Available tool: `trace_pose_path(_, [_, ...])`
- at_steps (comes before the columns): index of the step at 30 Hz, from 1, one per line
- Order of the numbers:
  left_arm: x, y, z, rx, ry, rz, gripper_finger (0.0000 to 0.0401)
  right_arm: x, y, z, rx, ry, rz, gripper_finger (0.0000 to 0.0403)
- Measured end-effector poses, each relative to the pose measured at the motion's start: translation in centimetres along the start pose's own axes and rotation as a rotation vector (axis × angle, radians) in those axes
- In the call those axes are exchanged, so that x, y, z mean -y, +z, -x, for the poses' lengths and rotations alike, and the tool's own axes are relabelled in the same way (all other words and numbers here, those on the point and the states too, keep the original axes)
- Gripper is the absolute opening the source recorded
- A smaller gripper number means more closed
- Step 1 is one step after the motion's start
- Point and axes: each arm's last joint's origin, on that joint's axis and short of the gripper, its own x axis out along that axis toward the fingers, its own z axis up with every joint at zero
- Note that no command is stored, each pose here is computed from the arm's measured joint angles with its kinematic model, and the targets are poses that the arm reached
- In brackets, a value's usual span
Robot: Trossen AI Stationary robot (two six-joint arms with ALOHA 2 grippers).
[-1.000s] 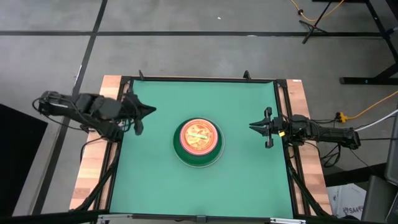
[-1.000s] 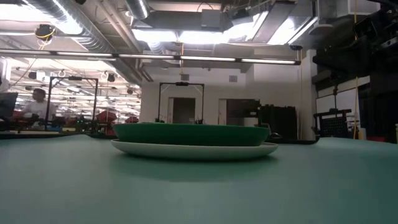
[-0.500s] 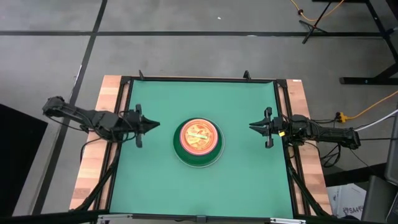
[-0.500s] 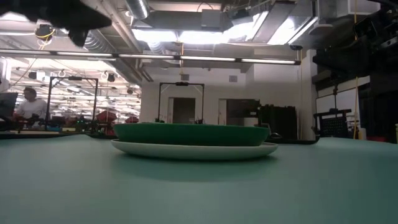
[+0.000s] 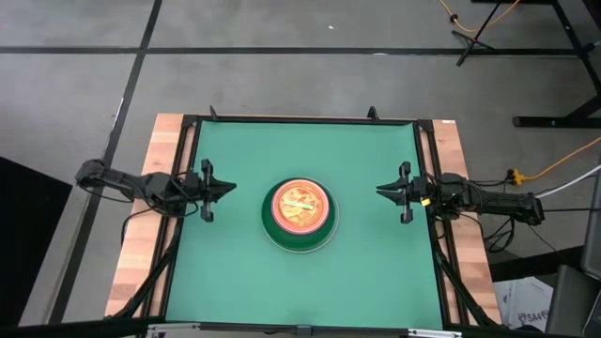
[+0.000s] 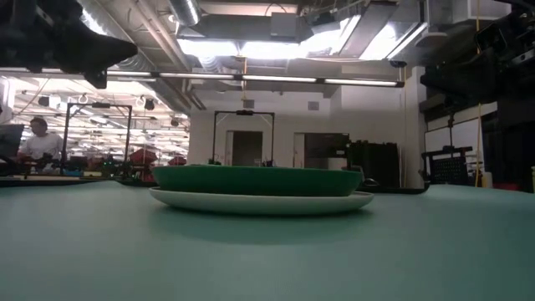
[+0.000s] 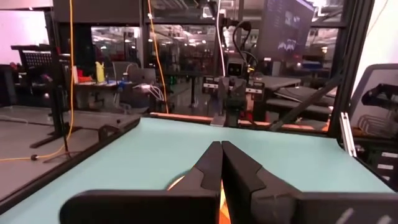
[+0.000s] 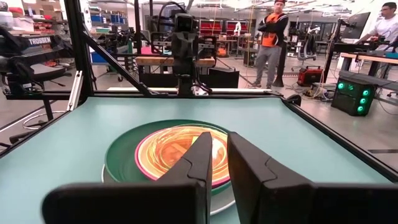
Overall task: Stack plastic plates
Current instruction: Return to Home Position
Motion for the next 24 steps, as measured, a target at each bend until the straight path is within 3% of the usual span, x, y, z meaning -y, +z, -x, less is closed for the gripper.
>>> trace_pose_path(11, [-1.0, -0.8, 0.3, 0.018, -0.01, -0.034, 0.0, 0.0, 0.0, 0.0, 0.0, 0.0, 0.0, 0.004])
trace_pose_path(24, [-1.6, -1.7, 0.1, -0.074, 0.043, -0.082, 0.0, 0.0, 0.0, 0.0, 0.0, 0.0, 0.0, 0.004])
